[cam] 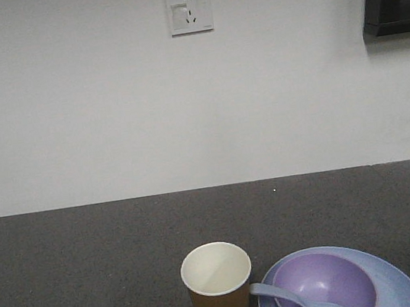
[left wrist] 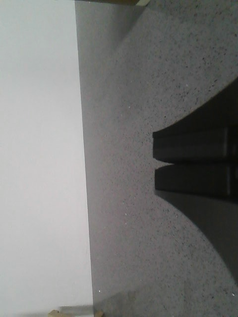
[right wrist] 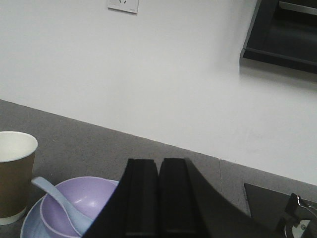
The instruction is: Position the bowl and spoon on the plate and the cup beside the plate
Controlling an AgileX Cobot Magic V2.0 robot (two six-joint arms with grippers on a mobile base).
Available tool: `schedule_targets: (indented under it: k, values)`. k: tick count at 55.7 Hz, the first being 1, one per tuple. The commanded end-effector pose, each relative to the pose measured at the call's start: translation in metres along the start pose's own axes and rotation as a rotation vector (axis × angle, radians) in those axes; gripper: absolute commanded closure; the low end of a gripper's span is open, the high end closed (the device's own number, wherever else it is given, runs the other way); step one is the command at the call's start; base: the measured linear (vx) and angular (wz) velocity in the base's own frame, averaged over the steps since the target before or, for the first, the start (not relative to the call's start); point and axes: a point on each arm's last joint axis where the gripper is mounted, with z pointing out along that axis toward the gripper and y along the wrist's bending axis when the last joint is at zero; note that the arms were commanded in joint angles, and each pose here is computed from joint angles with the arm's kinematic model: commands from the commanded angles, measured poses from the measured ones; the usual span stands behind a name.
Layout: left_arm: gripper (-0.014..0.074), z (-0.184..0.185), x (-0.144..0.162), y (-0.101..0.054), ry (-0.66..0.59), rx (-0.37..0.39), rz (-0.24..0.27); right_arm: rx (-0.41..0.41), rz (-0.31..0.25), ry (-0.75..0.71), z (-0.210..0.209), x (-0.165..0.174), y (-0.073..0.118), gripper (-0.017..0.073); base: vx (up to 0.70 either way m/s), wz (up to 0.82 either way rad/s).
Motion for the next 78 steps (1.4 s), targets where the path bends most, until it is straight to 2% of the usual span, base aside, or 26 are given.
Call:
schedule_targets:
  k: [1, 40, 46, 50, 57, 69, 78]
  values:
    - [0.0596, -0.002, -0.016, 0.000, -0.108, 0.004, -0.012, 0.039, -0.010, -0.096, -0.001, -0.015, -0.005, 0.0568, 0.00, 0.00]
    - [0.0596, -0.002, -0.016, 0.000, -0.108, 0.004, -0.012, 0.041, -0.011, -0.096, -0.001, -0.015, -0.005, 0.0568, 0.00, 0.00]
    - [0.0596, -0.002, -0.016, 0.000, -0.108, 0.004, -0.012, 0.050, 0.055, -0.057, 0.006, -0.012, -0.007, 0.0568, 0.00, 0.00]
    - [0.0596, -0.002, -0.016, 0.000, -0.108, 0.004, -0.012, 0.088, 0.094, -0.026, 0.008, -0.008, -0.010, 0.0568, 0.00, 0.00]
    - [0.0596, -0.002, -0.016, 0.000, -0.108, 0.004, -0.012, 0.145, 0.169, -0.029, 0.014, 0.016, -0.011, 0.0568, 0.00, 0.00]
    - [0.0596, -0.002, -0.016, 0.000, -0.108, 0.004, -0.012, 0.116, 0.188, -0.015, 0.018, 0.098, 0.007, 0.0568, 0.00, 0.00]
    - [0.0596, -0.002, -0.016, 0.000, -0.108, 0.004, -0.012, 0.108, 0.207, -0.037, 0.011, 0.139, 0.016, 0.0568, 0.00, 0.00]
